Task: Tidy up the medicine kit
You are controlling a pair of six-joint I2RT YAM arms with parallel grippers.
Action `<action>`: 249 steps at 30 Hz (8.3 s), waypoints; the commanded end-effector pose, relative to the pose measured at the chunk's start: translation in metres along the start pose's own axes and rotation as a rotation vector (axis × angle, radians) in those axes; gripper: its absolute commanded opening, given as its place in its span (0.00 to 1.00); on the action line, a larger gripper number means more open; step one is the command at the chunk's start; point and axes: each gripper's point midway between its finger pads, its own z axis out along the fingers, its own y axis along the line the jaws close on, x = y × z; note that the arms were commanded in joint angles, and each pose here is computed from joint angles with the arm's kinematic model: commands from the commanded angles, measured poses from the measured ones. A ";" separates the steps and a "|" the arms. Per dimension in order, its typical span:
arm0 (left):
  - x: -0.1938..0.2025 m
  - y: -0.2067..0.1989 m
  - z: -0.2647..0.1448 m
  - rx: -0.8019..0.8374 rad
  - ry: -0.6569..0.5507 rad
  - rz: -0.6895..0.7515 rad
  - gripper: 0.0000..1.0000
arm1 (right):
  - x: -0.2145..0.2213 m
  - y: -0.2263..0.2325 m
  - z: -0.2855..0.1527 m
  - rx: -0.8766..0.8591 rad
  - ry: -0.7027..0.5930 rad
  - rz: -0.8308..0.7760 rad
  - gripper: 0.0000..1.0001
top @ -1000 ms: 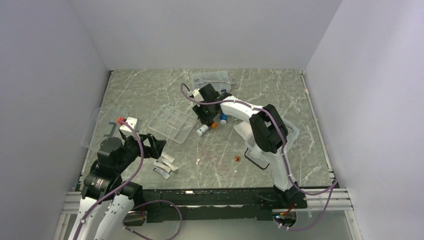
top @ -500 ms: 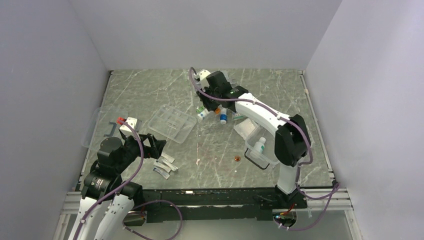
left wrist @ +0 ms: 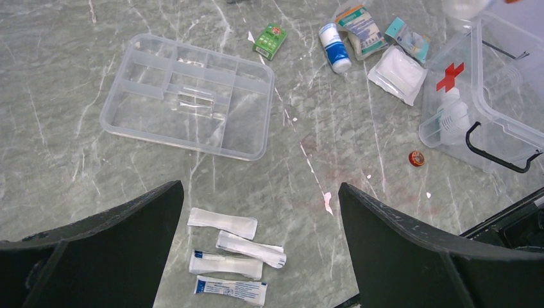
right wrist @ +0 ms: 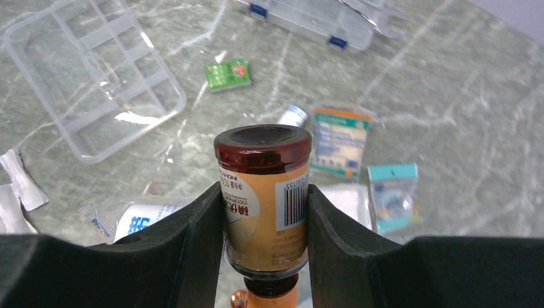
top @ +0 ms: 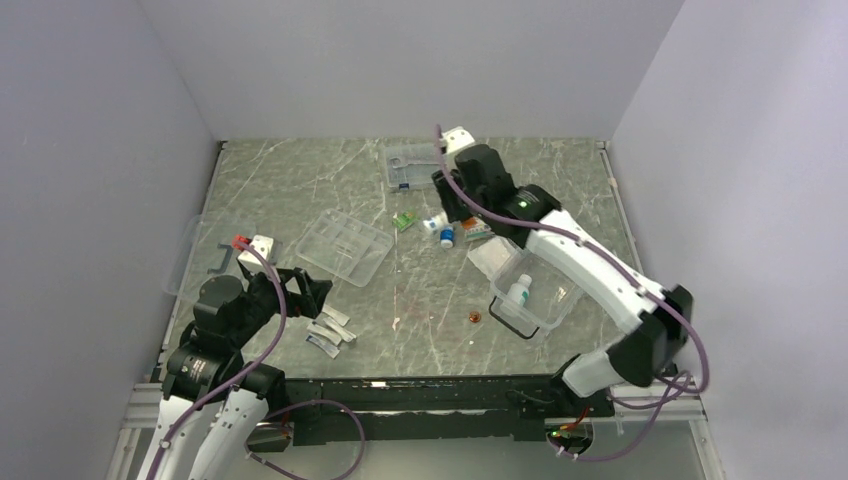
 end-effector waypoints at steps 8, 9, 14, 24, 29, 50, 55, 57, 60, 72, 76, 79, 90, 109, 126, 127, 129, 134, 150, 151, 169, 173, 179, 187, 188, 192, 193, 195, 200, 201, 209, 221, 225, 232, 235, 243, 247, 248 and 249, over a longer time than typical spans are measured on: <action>-0.019 -0.012 -0.011 0.047 -0.076 0.008 0.99 | 0.067 -0.076 -0.091 0.303 0.052 0.212 0.18; -0.020 -0.012 -0.011 0.049 -0.079 0.009 0.99 | 0.078 -0.085 -0.094 0.334 0.063 0.258 0.18; -0.020 -0.014 -0.013 0.055 -0.083 0.012 0.99 | 0.113 -0.113 -0.108 0.437 0.049 0.423 0.17; -0.021 -0.016 -0.016 0.065 -0.097 0.015 0.99 | 0.175 -0.141 -0.115 0.611 0.105 0.617 0.14; -0.022 -0.017 -0.018 0.070 -0.106 0.019 0.99 | 0.199 -0.146 -0.111 0.656 0.131 0.681 0.16; -0.023 -0.020 -0.020 0.080 -0.113 0.023 0.99 | 0.275 -0.134 -0.060 0.634 0.263 0.947 0.18; -0.022 -0.020 -0.020 0.084 -0.111 0.022 0.99 | 0.282 -0.133 -0.053 0.646 0.299 0.966 0.20; -0.022 -0.020 -0.020 0.084 -0.111 0.024 0.99 | 0.285 -0.133 -0.052 0.654 0.316 0.966 0.27; -0.023 -0.020 -0.020 0.082 -0.114 0.024 0.99 | 0.287 -0.133 -0.051 0.654 0.334 0.953 0.42; -0.022 -0.020 -0.019 0.084 -0.108 0.024 0.99 | 0.264 -0.148 -0.071 0.708 0.272 0.914 0.65; -0.022 -0.020 -0.018 0.082 -0.105 0.024 0.99 | 0.244 -0.157 -0.084 0.725 0.219 0.894 0.67; -0.021 -0.019 -0.017 0.081 -0.098 0.023 0.99 | 0.228 -0.159 -0.091 0.705 0.184 0.864 0.67; -0.020 -0.019 -0.016 0.075 -0.089 0.019 0.99 | 0.190 -0.121 -0.089 0.320 0.130 0.620 0.66; -0.017 -0.018 -0.011 0.073 -0.065 0.016 0.99 | 0.077 -0.095 -0.098 0.018 -0.049 0.582 0.64; -0.015 -0.013 -0.008 0.049 -0.048 0.013 0.99 | 0.033 -0.112 -0.007 0.089 0.029 0.564 0.65; -0.014 -0.013 -0.008 0.049 -0.046 0.013 0.99 | 0.038 -0.113 0.004 0.098 0.058 0.562 0.65; -0.014 -0.013 -0.007 0.047 -0.044 0.013 0.99 | 0.046 -0.117 0.021 0.129 0.106 0.569 0.64; -0.013 -0.013 -0.006 0.048 -0.032 0.014 0.99 | 0.064 -0.123 0.060 0.199 0.193 0.582 0.62; -0.012 -0.012 -0.005 0.041 -0.029 0.014 0.99 | 0.110 -0.120 0.146 0.303 0.318 0.624 0.56; -0.012 -0.012 -0.005 0.043 -0.028 0.014 0.99 | 0.113 -0.121 0.149 0.313 0.327 0.628 0.55; -0.012 -0.012 -0.004 0.047 -0.024 0.015 0.99 | 0.146 -0.111 0.172 0.318 0.397 0.640 0.06; -0.012 -0.012 -0.004 0.045 -0.026 0.013 0.99 | 0.123 -0.111 0.161 0.314 0.343 0.625 0.00; -0.012 -0.012 -0.004 0.042 -0.024 0.013 0.99 | 0.069 -0.111 0.131 0.288 0.231 0.598 0.00; -0.013 -0.013 -0.006 0.052 -0.032 0.014 0.99 | 0.034 -0.120 0.070 0.297 0.115 0.512 0.00; -0.013 -0.014 -0.006 0.055 -0.032 0.013 0.99 | 0.032 -0.122 0.062 0.299 0.105 0.497 0.00; -0.014 -0.015 -0.007 0.061 -0.042 0.015 0.99 | 0.029 -0.127 0.027 0.319 0.082 0.427 0.00; -0.014 -0.015 -0.008 0.061 -0.043 0.015 0.99 | 0.029 -0.130 0.017 0.333 0.076 0.410 0.00; -0.015 -0.016 -0.009 0.065 -0.047 0.016 0.99 | 0.034 -0.136 -0.002 0.367 0.073 0.381 0.00; -0.016 -0.017 -0.010 0.070 -0.056 0.016 0.99 | 0.047 -0.141 -0.044 0.401 0.025 0.354 0.00; -0.016 -0.017 -0.010 0.073 -0.056 0.017 0.99 | 0.051 -0.139 -0.051 0.393 0.020 0.341 0.00; -0.017 -0.021 -0.013 0.093 -0.070 0.022 0.99 | 0.083 -0.150 -0.094 0.459 0.045 0.228 0.00; -0.019 -0.023 -0.017 0.099 -0.085 0.026 0.99 | 0.136 -0.150 -0.101 0.408 0.170 0.022 0.00; -0.019 -0.024 -0.018 0.101 -0.088 0.028 0.99 | 0.162 -0.156 -0.093 0.408 0.231 0.011 0.00; -0.020 -0.025 -0.018 0.105 -0.092 0.029 0.99 | 0.174 -0.163 -0.074 0.360 0.243 0.088 0.00; -0.020 -0.025 -0.019 0.105 -0.097 0.030 0.99 | 0.177 -0.168 -0.064 0.339 0.242 0.152 0.00; -0.021 -0.025 -0.020 0.108 -0.099 0.032 0.99 | 0.187 -0.177 -0.036 0.325 0.255 0.241 0.00; -0.020 -0.026 -0.020 0.110 -0.099 0.035 0.99 | 0.197 -0.185 -0.025 0.351 0.273 0.265 0.00; -0.020 -0.026 -0.020 0.109 -0.098 0.034 0.99 | 0.200 -0.185 -0.022 0.348 0.287 0.268 0.00; -0.020 -0.026 -0.020 0.109 -0.097 0.034 0.99 | 0.203 -0.185 -0.019 0.344 0.293 0.270 0.00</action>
